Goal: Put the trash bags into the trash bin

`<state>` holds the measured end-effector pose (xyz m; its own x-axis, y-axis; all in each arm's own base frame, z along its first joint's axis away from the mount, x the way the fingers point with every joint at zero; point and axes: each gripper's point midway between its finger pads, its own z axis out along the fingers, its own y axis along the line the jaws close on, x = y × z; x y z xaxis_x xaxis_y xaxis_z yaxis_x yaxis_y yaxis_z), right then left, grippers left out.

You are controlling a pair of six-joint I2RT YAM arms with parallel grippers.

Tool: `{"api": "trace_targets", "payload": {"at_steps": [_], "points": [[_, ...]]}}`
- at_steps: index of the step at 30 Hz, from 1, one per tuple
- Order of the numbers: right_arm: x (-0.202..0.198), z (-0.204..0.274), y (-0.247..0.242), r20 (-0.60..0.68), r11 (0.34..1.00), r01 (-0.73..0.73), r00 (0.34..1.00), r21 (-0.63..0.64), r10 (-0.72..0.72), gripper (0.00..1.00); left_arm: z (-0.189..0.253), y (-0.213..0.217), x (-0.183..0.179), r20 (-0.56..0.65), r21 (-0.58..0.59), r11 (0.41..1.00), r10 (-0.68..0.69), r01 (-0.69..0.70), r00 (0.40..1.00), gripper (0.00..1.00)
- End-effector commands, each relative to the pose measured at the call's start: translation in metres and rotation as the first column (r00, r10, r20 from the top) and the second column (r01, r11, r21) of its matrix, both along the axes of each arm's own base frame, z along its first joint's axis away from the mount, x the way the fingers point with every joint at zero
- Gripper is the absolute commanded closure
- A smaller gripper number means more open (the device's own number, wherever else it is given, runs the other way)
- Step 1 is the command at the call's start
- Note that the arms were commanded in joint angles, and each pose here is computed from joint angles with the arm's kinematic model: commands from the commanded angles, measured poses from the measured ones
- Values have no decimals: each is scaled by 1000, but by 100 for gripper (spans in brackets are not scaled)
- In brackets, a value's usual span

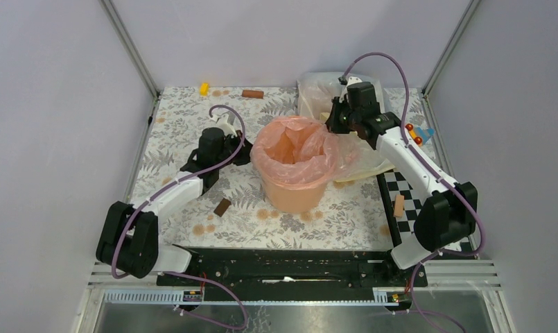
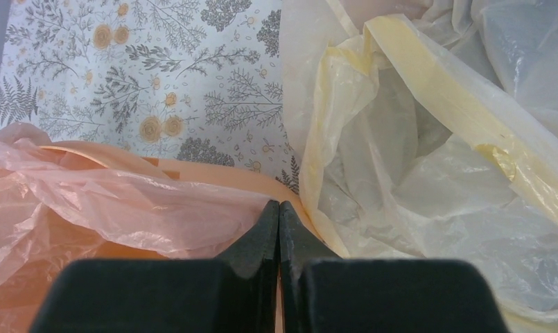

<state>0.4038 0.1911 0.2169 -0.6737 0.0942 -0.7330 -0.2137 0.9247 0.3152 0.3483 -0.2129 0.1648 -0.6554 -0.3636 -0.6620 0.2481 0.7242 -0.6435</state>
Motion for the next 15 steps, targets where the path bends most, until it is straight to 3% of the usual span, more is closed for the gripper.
{"api": "trace_targets", "payload": {"at_steps": [1,7,15], "points": [[-24,-41,4,-137,999,-49,989,11,50,97,0,-10,0,31,-62,997,-38,40,999,100],[-36,-63,8,-170,997,-51,984,58,60,100,-8,-13,-2,35,-58,996,-66,68,997,100],[-40,-55,10,-129,993,-18,991,121,33,100,-16,-15,-1,9,-53,996,-75,76,997,100]]}}
